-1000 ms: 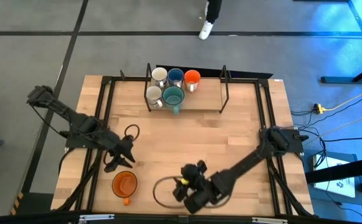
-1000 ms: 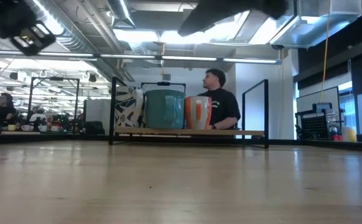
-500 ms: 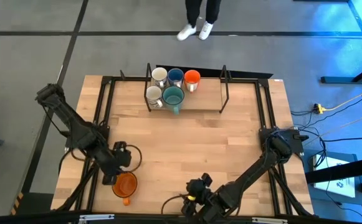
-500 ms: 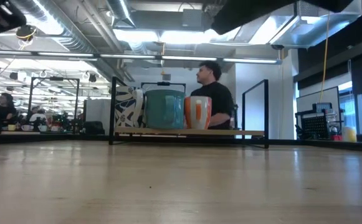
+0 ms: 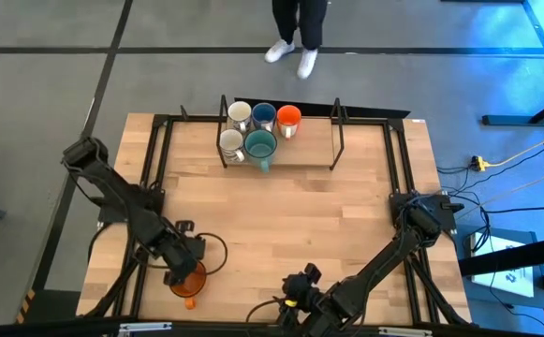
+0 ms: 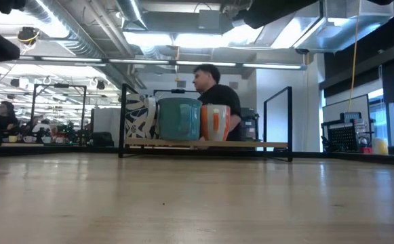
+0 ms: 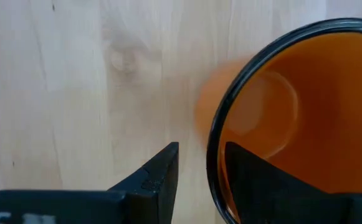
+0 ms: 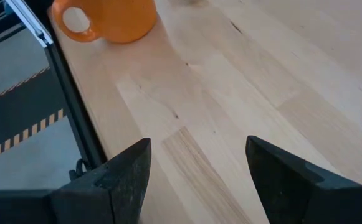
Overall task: Place coffee mugs
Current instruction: Put the orange mug on the shelf
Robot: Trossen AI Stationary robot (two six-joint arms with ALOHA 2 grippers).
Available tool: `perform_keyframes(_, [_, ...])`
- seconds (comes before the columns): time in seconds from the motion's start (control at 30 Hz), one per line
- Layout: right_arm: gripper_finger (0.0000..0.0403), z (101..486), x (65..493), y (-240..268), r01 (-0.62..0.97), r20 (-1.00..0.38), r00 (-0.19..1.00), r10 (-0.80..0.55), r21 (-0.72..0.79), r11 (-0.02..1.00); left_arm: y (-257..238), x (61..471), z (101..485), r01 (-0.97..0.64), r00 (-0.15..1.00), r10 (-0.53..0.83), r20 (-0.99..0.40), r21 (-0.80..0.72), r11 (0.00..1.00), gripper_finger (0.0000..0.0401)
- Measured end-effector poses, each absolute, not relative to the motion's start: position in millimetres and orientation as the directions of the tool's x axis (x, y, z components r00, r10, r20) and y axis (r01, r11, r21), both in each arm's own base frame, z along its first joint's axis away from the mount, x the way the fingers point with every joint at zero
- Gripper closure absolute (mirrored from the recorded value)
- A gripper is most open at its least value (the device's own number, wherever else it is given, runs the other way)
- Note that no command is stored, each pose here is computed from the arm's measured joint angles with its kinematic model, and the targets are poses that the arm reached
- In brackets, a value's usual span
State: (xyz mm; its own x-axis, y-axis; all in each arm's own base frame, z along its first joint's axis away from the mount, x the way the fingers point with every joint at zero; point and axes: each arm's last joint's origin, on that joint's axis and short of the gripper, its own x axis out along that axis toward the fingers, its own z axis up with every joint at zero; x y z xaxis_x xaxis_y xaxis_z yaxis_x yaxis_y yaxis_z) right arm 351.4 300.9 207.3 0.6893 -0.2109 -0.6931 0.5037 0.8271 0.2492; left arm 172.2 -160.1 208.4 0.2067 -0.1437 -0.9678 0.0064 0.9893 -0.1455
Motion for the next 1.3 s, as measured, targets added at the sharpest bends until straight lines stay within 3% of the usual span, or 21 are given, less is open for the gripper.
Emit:
perform_keyframes(0.13, [0.0155, 207, 351, 300, 0.506, -0.698, 0.682, -0.217, 0.236, 0.829, -163, 175, 201, 0.009, 0.192, -0.123, -0.974, -0.124, 0.992, 0.029])
perform_keyframes(0.37, [0.0155, 207, 344, 308, 0.498, -0.689, 0.694, -0.209, 0.25, 0.83, -167, 182, 193, 0.029, 0.174, -0.133, -0.976, -0.13, 0.991, 0.0382])
perform_keyframes(0.5, [0.0155, 208, 331, 322, 0.506, -0.665, 0.719, -0.204, 0.298, 0.81, -165, 191, 198, 0.001, 0.202, -0.144, -0.969, -0.146, 0.989, 0.0382])
perform_keyframes(0.6, [0.0155, 205, 319, 335, 0.514, -0.639, 0.739, -0.215, 0.328, 0.793, -161, 207, 215, -0.014, 0.284, -0.136, -0.949, -0.146, 0.989, 0.0382])
perform_keyframes(0.9, [0.0155, 190, 294, 356, 0.534, -0.662, 0.722, -0.202, 0.347, 0.771, -136, 286, 240, -0.006, 0.382, -0.051, -0.923, -0.058, 0.998, 0.0382])
perform_keyframes(1.13, [0.0155, 179, 291, 364, 0.544, -0.672, 0.717, -0.183, 0.376, 0.75, -113, 350, 241, -0.053, 0.384, 0.005, -0.923, -0.016, 0.998, 0.0383])
perform_keyframes(1.3, [0.0155, 170, 287, 370, 0.548, -0.701, 0.697, -0.153, 0.382, 0.744, -95, 384, 228, -0.089, 0.321, 0.034, -0.947, 0.005, 0.996, 0.0383])
